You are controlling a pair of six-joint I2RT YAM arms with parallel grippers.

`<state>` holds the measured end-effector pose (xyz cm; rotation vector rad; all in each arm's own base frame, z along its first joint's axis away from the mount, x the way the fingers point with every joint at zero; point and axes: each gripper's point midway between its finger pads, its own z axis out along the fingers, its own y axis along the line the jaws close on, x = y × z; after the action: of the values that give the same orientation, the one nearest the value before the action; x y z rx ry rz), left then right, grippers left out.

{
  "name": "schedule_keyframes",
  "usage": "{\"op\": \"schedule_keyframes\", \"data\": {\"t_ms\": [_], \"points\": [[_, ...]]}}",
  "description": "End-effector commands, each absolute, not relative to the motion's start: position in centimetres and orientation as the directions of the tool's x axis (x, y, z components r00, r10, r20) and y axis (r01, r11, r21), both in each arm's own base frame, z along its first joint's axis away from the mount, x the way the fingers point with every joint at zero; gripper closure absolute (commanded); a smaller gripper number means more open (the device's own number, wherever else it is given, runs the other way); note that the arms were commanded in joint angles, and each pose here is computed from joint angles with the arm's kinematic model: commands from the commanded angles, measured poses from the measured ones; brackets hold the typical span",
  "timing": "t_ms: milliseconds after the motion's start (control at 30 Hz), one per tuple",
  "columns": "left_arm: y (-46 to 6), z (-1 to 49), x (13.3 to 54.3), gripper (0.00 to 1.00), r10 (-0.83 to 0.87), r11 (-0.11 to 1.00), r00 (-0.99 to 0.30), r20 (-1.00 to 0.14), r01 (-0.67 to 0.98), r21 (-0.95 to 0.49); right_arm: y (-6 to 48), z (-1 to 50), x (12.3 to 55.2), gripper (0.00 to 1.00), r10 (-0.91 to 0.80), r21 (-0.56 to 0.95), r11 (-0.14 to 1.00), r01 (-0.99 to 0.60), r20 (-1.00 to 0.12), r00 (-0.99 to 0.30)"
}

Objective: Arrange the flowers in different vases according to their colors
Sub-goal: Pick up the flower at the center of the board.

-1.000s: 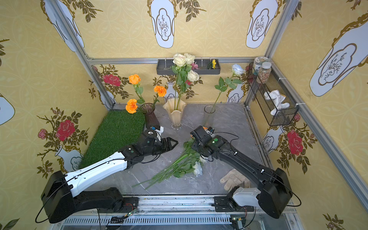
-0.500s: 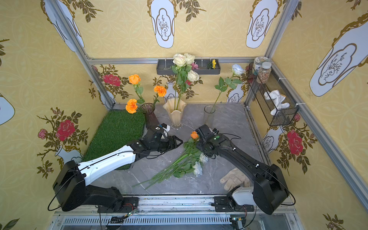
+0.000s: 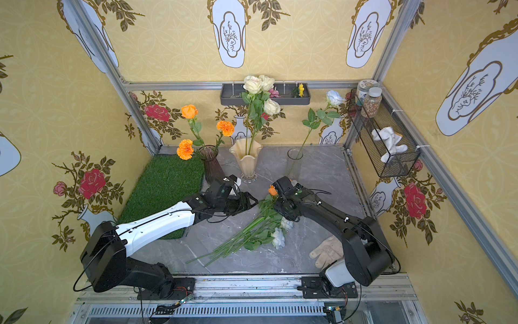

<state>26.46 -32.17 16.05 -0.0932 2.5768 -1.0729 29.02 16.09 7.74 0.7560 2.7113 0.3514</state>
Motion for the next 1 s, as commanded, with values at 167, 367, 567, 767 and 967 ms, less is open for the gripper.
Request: {"op": "schedule_keyframes", "data": {"t_ms": [167, 367, 567, 767, 967], "points": [[-32.1, 16.1, 26.4, 0.34, -0.19, 0.706, -0.935, -0.298, 0.081, -0.703, 16.9, 6.3, 31.3, 0.67, 0.546, 0.316, 0.826, 0.466, -0.249, -0.8], [-32.0, 16.3, 26.3, 0.34, -0.189, 0.701, -0.934, -0.303, 0.088, -0.708, 18.0, 6.0, 32.4, 0.75, 0.546, 0.319, 0.827, 0.463, -0.255, -0.798], [-32.1, 16.4, 26.2, 0.34, -0.188, 0.694, -0.932, -0.309, 0.096, -0.714, 18.7, 6.8, 32.9, 0.93, 0.536, 0.313, 0.835, 0.452, -0.274, -0.799], [-32.0, 16.5, 26.2, 0.35, -0.19, 0.691, -0.93, -0.313, 0.1, -0.716, 19.0, 9.6, 33.1, 0.95, 0.508, 0.297, 0.857, 0.422, -0.346, -0.789], [-31.9, 16.7, 26.1, 0.35, -0.193, 0.684, -0.928, -0.32, 0.107, -0.722, 19.3, 12.6, 33.9, 0.96, 0.495, 0.327, 0.863, 0.385, -0.397, -0.773]]}}
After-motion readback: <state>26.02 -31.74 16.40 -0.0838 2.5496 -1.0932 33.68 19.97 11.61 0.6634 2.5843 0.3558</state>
